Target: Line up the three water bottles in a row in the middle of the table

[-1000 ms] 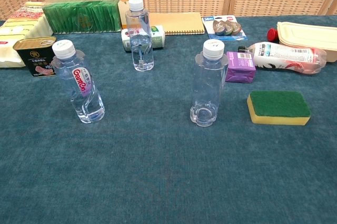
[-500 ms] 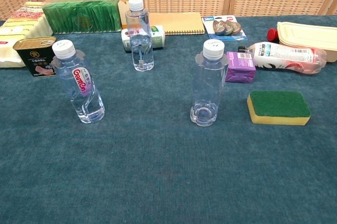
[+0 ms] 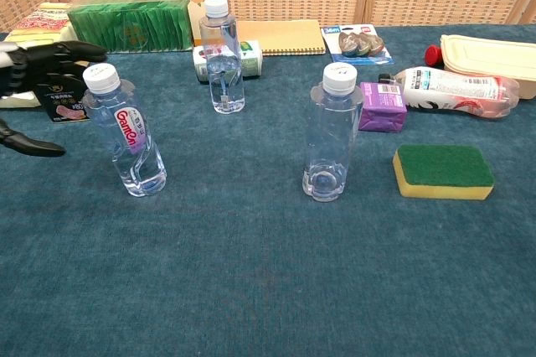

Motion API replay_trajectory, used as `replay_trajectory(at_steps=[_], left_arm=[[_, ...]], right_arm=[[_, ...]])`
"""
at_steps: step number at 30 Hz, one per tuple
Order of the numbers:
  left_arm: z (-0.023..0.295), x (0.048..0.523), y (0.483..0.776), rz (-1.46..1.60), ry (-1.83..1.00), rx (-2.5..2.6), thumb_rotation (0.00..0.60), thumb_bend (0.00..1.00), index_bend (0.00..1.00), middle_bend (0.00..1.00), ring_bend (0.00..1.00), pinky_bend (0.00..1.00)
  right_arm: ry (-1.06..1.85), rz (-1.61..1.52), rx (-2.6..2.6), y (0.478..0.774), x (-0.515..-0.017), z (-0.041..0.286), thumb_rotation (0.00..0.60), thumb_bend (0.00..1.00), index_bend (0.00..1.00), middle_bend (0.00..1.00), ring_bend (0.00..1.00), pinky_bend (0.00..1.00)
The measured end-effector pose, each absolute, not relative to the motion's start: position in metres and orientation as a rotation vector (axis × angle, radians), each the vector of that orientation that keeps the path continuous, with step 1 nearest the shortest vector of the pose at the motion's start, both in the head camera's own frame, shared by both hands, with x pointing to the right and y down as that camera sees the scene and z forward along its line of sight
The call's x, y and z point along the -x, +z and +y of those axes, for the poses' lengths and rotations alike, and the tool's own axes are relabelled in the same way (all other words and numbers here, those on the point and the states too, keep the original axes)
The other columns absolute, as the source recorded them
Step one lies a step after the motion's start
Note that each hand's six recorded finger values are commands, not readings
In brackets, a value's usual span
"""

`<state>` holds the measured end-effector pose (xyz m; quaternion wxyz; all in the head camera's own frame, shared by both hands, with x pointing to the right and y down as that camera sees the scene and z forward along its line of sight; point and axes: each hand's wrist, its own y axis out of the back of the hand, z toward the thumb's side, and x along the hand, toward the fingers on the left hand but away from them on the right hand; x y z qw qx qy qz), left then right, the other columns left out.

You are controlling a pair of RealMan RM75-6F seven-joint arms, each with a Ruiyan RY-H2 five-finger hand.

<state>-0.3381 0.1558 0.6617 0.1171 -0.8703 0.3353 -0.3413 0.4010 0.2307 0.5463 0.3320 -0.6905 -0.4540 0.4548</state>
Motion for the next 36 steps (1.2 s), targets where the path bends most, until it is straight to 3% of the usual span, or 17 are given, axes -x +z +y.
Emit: replay_trajectory(at_steps=[7,11,16,21,36], left_arm=[[0.155,0.321,0.677,1.009,-0.985,2.565,0.6,0.19,0.0,0.01,0.01,0.23],[0.156,0.312,0.686,1.007,-1.009,2.56,0.6,0.28,0.01,0.1,0.09,0.33],[0.155,0.301,0.693,1.035,-1.01,2.555,0.6,0.38,0.2,0.26,0.22,0.43],[0.152,0.289,0.697,1.089,-0.974,2.55,0.6,0.41,0.31,0.35,0.29,0.47],[0.155,0.281,0.678,1.142,-0.819,2.523,0.6,0.4,0.33,0.37,0.29,0.47]], right_arm=[[1.189,-1.199,1.809,0.545,-0.403,0.23,0.525,0.02,0.17,0.06,0.01,0.25],[1.183,-1.207,1.811,0.544,-0.404,0.23,0.523,0.02,0.17,0.06,0.01,0.25],[1.178,-1.219,1.812,0.542,-0.405,0.229,0.524,0.02,0.17,0.06,0.01,0.25],[1.181,-1.228,1.81,0.541,-0.408,0.228,0.524,0.02,0.17,0.06,0.01,0.25],[1.179,-1.232,1.81,0.54,-0.408,0.228,0.522,0.02,0.17,0.06,0.01,0.25]])
